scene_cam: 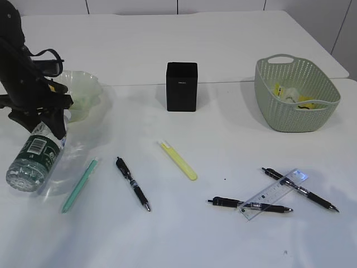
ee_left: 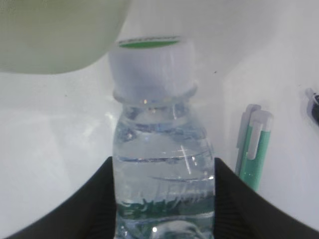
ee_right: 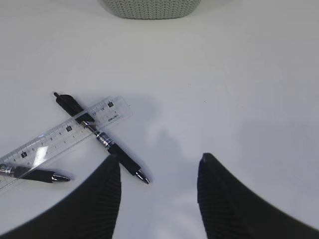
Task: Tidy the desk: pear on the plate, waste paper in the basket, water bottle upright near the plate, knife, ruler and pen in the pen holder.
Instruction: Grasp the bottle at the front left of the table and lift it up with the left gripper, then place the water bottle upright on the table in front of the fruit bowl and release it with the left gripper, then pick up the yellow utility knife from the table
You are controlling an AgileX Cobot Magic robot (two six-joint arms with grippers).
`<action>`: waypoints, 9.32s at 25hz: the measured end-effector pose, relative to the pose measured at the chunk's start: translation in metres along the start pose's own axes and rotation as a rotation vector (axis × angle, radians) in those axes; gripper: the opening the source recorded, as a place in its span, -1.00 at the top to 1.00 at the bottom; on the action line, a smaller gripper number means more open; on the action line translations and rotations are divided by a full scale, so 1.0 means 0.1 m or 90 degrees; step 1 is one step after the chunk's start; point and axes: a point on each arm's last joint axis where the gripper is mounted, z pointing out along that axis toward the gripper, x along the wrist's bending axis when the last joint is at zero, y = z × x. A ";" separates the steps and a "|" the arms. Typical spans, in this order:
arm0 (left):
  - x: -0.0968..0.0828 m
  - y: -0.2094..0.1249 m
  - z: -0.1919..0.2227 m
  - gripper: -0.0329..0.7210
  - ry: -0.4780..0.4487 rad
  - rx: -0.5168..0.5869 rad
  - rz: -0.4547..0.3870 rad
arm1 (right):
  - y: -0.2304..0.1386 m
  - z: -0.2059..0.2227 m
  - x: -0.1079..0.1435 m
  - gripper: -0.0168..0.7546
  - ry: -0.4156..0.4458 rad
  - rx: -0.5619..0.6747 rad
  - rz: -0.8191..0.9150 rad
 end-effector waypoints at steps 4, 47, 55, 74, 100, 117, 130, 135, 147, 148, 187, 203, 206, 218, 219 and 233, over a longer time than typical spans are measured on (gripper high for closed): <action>-0.02 -0.02 -0.13 -0.01 0.000 -0.019 0.001 | 0.00 0.00 0.00 -0.09 0.000 0.000 0.000; -0.08 -1.25 -1.00 -0.01 0.035 -0.532 -0.014 | 0.00 0.00 0.00 -0.09 0.000 0.000 0.000; -0.01 -1.44 -0.69 -0.01 0.072 -0.660 0.008 | 0.00 0.00 0.00 -0.09 0.000 0.000 0.000; 0.05 -1.67 -0.47 -0.01 0.088 -0.818 -0.006 | 0.00 0.00 0.00 -0.09 0.000 0.000 0.000; 0.14 -1.33 0.06 -0.01 0.114 -0.945 0.019 | 0.01 0.00 0.00 -0.09 0.000 -0.007 0.000; 0.18 -1.19 0.47 -0.01 0.113 -0.875 0.026 | 0.01 0.00 0.00 -0.09 0.000 -0.008 0.000; 0.19 -1.09 0.53 -0.01 0.113 -0.895 0.031 | 0.01 0.00 0.00 -0.09 0.000 -0.008 0.000; 0.19 -1.09 0.53 -0.01 0.113 -0.897 0.031 | 0.01 0.00 0.00 -0.09 0.000 -0.008 0.000; 0.19 -1.09 0.53 -0.01 0.113 -0.897 0.031 | 0.01 0.00 0.00 -0.09 0.000 -0.008 0.000; 0.19 -1.09 0.53 -0.01 0.113 -0.897 0.031 | 0.01 0.00 0.00 -0.09 0.000 -0.008 0.000; 0.16 -1.28 0.56 -0.54 0.071 -0.879 0.011 | 0.01 0.00 0.00 -0.09 0.000 -0.008 0.000; 0.13 -1.29 0.38 -0.62 0.068 -0.913 0.017 | 0.01 0.00 0.00 -0.09 0.000 -0.008 0.000; 0.13 -1.35 0.36 -0.63 0.068 -0.911 0.018 | 0.01 0.00 0.00 -0.09 0.000 -0.008 0.000; 0.12 -1.45 0.27 -0.66 0.067 -0.919 0.018 | 0.01 0.00 0.00 -0.09 0.000 -0.008 0.000; 0.11 -1.45 0.23 -0.66 0.067 -0.929 0.019 | 0.01 0.00 0.00 -0.09 0.000 -0.008 0.000; 0.08 -1.57 -0.19 -0.66 0.105 -0.956 0.035 | 0.01 0.00 0.00 -0.09 0.000 -0.008 0.000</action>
